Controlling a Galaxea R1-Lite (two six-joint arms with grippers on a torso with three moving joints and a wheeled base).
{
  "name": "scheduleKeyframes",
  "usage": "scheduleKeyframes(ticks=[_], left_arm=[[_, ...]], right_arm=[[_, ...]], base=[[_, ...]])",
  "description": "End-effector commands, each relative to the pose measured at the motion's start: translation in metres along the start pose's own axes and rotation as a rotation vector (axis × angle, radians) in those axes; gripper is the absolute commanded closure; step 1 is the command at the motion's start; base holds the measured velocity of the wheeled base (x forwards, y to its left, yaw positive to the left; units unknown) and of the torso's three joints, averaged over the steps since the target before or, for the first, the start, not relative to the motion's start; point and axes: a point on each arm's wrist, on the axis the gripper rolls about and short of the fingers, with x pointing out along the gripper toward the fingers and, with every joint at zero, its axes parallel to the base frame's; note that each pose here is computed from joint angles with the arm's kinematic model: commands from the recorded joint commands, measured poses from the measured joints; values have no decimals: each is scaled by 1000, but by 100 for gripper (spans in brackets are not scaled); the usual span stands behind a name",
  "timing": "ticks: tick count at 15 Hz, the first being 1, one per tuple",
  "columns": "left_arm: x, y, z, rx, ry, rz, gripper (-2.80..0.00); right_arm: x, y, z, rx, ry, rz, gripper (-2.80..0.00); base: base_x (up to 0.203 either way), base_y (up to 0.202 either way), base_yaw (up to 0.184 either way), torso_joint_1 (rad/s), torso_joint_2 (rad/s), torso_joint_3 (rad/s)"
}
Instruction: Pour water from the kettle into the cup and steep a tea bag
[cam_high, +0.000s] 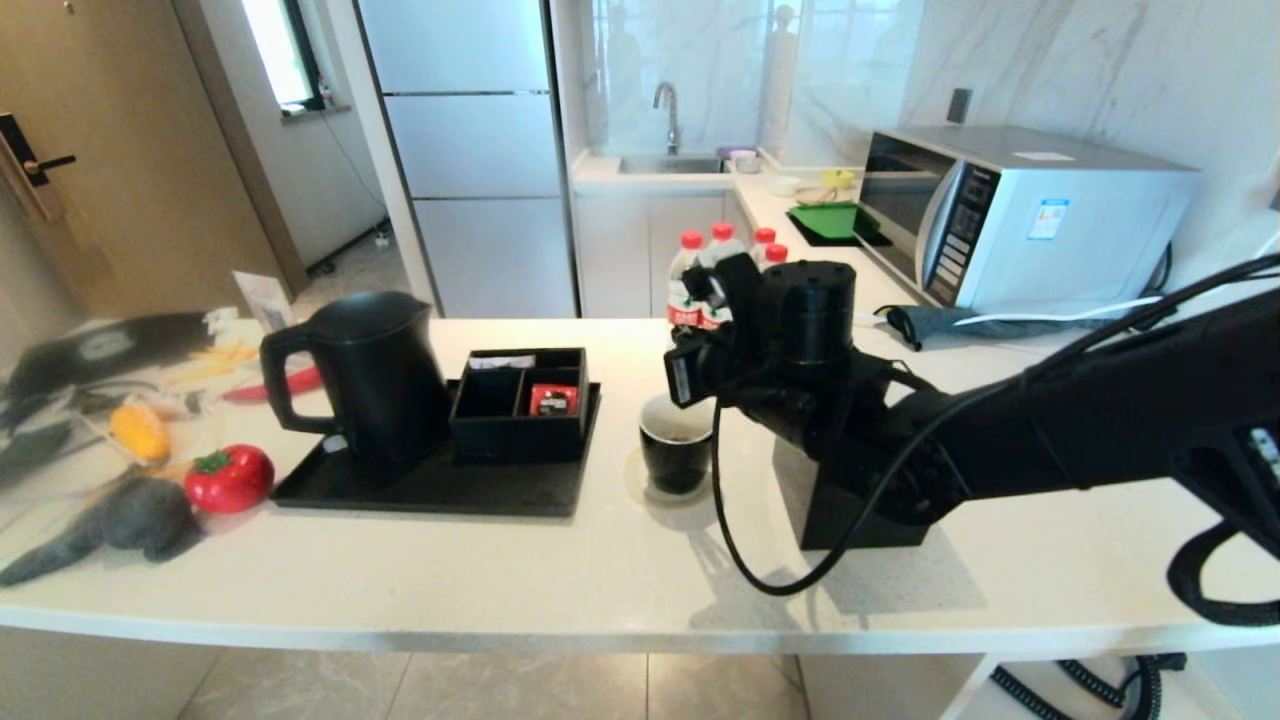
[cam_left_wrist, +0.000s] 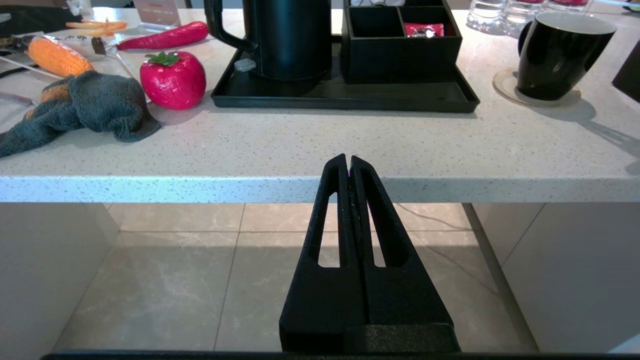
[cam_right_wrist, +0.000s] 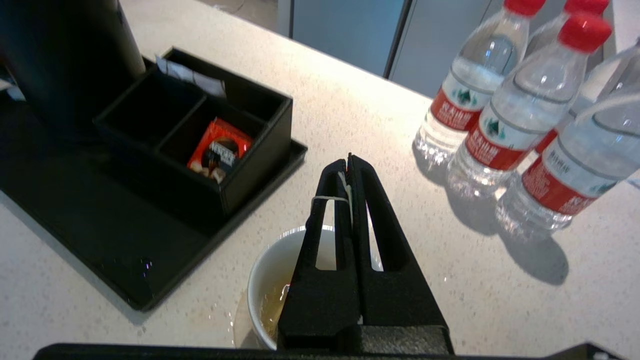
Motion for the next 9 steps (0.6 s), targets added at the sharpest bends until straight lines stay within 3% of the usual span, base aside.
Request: scheduleKeyframes(ticks=[1, 5, 9], left_arm=[[0, 0, 0, 0, -1, 0, 0], [0, 0, 0, -1, -1, 0, 0], [0, 0, 0, -1, -1, 0, 0]], right_arm=[[-3, 1, -13, -6, 28, 3, 0], [-4, 1, -18, -5, 33, 3, 0], [-5, -2, 1, 4, -14, -7, 0]], base=[[0, 0, 0, 0, 0, 0], [0, 0, 0, 0, 0, 0], [0, 0, 0, 0, 0, 0]])
